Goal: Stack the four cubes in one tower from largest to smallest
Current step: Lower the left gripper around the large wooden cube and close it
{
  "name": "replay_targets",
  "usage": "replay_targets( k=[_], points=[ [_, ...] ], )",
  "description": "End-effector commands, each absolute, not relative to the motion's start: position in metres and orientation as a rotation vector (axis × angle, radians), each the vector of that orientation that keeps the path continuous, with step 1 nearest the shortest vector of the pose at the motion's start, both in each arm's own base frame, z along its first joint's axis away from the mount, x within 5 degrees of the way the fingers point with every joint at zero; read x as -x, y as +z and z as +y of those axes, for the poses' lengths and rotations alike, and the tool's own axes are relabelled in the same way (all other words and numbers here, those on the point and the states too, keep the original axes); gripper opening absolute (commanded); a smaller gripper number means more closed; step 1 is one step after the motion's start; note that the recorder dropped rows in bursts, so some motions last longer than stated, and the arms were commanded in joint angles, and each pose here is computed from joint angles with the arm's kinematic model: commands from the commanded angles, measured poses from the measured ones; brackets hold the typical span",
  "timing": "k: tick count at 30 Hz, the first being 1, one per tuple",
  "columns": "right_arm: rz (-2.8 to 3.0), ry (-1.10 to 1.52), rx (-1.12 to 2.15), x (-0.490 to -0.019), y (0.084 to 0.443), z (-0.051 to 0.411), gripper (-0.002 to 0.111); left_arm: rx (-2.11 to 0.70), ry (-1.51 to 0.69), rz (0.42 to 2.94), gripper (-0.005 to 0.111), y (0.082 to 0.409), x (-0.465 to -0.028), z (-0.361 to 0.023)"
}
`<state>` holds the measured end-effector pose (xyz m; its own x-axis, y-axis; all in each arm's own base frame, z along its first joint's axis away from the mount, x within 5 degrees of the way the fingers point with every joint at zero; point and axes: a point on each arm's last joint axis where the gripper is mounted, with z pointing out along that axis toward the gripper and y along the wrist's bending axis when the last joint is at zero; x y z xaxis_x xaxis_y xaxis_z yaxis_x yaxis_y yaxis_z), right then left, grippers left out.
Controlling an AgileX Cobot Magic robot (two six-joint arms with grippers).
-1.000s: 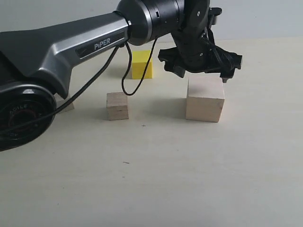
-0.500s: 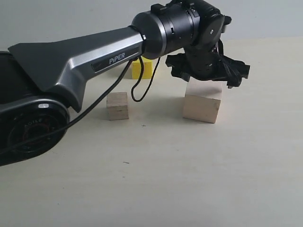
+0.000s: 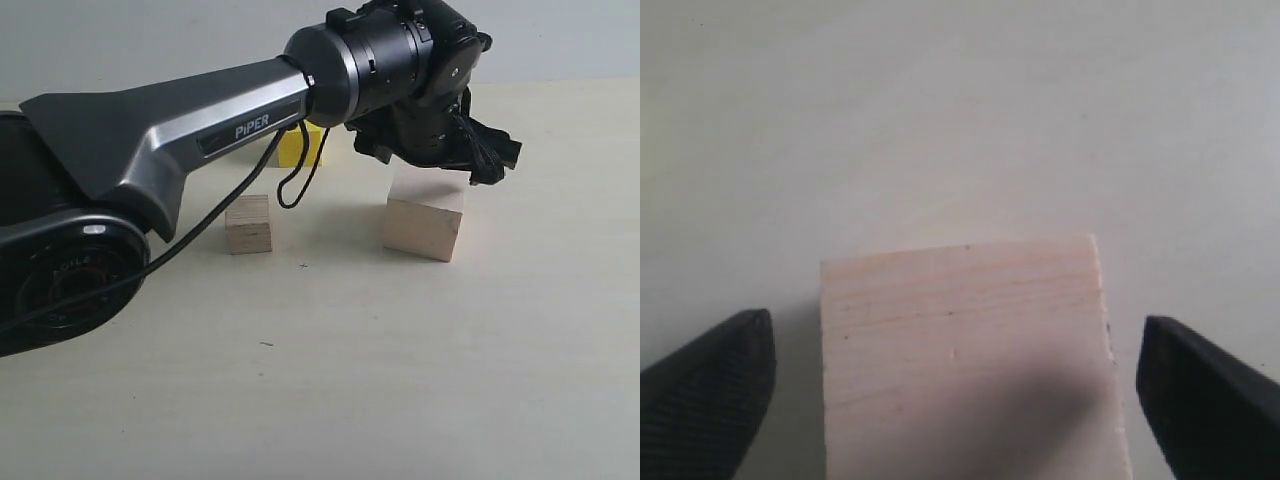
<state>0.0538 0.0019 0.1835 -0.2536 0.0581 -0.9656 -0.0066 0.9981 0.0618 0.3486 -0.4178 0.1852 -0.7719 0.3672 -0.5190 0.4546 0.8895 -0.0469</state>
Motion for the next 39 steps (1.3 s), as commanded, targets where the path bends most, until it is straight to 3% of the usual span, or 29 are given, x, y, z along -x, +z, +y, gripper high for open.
replay_targets(
  k=[1, 31, 33, 35, 39],
  points=[
    [1.818, 0.045, -0.034, -0.054, 0.183, 0.001, 0.000, -0.583, -0.283, 2.548, 0.094, 0.187, -0.347, -0.422],
    [1.818, 0.045, -0.034, -0.054, 0.183, 0.001, 0.000, -0.650, -0.222, 2.614, 0.092, 0.143, -0.347, -0.425],
    [1.818, 0.045, -0.034, -0.054, 0.183, 0.001, 0.000, -0.664, -0.213, 2.616, 0.085, 0.141, -0.347, -0.424],
    [1.818, 0.045, -0.034, -0.054, 0.183, 0.001, 0.000, -0.670, -0.207, 2.619, 0.064, 0.142, -0.347, -0.424],
    [1.818, 0.046, -0.034, -0.054, 0.183, 0.001, 0.000, -0.714, -0.184, 2.610, 0.001, 0.152, -0.346, -0.421]
  ],
)
